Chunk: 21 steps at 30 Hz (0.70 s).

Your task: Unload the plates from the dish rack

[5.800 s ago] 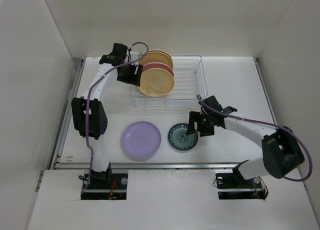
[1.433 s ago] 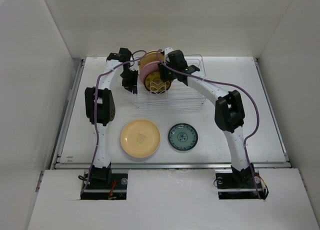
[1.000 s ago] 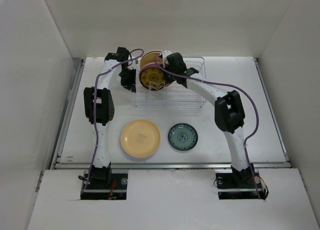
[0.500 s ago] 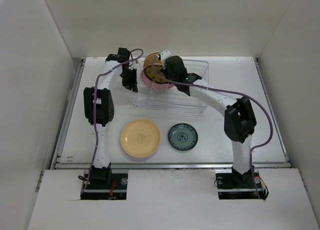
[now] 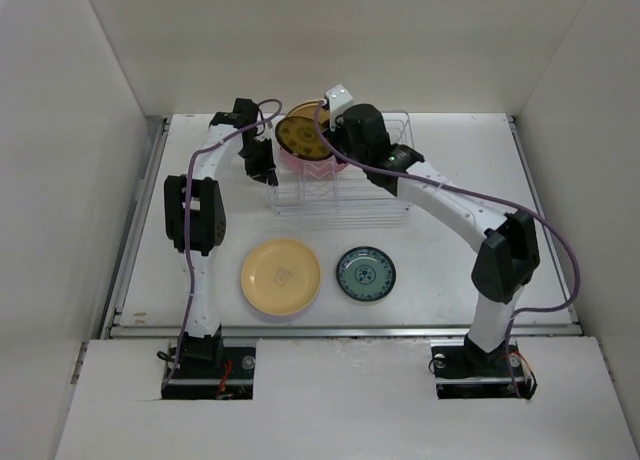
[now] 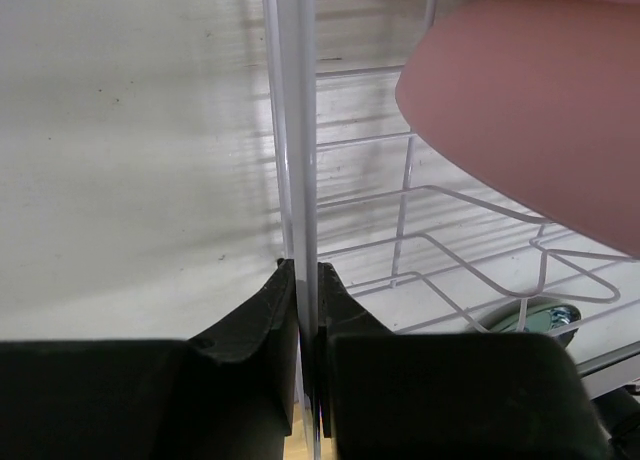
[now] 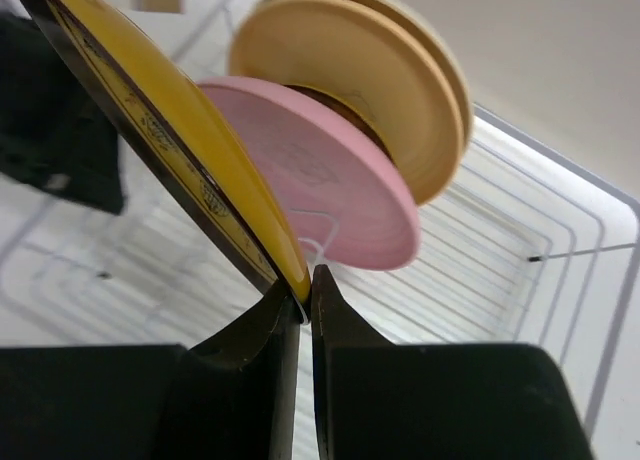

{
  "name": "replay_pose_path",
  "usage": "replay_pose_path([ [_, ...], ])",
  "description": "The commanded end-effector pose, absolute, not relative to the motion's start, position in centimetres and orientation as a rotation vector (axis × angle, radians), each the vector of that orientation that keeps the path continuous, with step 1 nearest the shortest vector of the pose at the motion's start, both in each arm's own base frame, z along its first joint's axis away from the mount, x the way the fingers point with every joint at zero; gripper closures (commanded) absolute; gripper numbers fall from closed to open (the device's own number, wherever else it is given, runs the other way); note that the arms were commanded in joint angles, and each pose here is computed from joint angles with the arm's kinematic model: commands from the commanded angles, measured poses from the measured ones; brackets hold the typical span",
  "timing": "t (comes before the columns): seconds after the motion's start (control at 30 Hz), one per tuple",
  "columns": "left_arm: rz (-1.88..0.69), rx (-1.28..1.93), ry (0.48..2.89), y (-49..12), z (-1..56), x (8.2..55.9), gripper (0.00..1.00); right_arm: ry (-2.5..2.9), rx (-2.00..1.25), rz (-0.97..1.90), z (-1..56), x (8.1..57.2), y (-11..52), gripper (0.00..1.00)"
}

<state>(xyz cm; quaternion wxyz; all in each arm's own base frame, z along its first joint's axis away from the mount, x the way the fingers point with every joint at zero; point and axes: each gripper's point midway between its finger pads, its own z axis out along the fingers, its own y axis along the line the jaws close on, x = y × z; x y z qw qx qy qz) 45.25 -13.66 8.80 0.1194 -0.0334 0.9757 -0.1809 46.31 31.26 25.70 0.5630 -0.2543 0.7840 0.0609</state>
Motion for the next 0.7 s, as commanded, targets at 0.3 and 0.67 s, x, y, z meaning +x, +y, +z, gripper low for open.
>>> replay_pose_path([
  [0.3,-0.620,-0.118,2.778,-14.0,12.8,46.0,0.75,2.351,-0.596,0.801,21.4,30.2,26.4,1.00],
  [0.67,-0.415,0.229,2.607,-12.7,16.7,48.3,0.62,2.792,-0.252,0.899,10.2,21.7,20.8,1.00],
])
